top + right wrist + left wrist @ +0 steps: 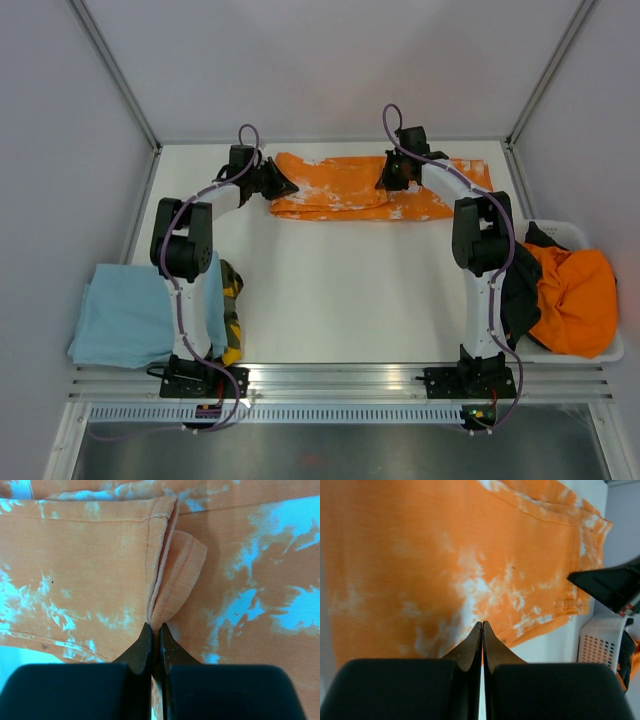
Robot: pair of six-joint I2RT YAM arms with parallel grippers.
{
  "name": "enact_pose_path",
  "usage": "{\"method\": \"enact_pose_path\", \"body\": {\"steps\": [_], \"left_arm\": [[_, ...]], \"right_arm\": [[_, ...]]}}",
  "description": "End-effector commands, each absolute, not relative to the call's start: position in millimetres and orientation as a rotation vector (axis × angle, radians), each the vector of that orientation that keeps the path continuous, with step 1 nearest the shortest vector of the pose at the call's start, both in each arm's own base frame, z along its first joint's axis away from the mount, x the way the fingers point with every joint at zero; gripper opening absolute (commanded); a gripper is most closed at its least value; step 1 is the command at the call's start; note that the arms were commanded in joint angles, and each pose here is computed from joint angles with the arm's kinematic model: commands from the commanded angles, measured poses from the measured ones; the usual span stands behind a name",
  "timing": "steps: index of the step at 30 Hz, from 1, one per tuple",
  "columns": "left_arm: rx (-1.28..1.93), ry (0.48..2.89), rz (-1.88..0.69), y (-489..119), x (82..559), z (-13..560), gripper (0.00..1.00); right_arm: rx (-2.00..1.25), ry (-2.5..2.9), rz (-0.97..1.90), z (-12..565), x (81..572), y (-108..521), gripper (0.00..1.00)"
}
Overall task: Fold and stack the trousers
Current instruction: Fold the trousers
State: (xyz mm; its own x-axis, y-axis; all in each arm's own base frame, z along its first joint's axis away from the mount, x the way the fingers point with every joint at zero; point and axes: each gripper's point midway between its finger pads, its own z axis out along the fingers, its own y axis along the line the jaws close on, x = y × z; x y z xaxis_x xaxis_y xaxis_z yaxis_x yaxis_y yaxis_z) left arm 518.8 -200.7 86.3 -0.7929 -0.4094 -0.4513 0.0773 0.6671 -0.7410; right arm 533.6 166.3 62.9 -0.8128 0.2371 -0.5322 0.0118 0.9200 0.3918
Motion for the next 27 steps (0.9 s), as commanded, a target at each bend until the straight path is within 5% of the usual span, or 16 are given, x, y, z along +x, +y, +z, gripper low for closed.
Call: {"method": "enact_pose_path", "body": {"steps": [1,12,19,21,24,27], "left_arm": [[-0.460,2.331,-0.958,-182,527,45,0.02],[-0.532,2.393,-1.028,-183,527,3,0.02],[-0.438,2.330,-1.025,-179,533,41,0.02],[-0.371,2.307,-1.067,-183,534,58,0.02],[-0.257,2.244,-1.162,-193,539,103,0.06],[-0.137,2.169,-1.165,-195,545,150,0.21]], "right_arm": [[0.145,2.477,0.467,64,534,161,0.00],[0.182,2.492,0.486,60,532,145,0.00],[0.123,2.547,0.510,45,529,149,0.03],[0.111,2.563,0.484,51,529,145,0.12],[0.066,2.552,0.448,88,541,136,0.59],[0.047,2.458,0.412,149,558,117,0.74]]}}
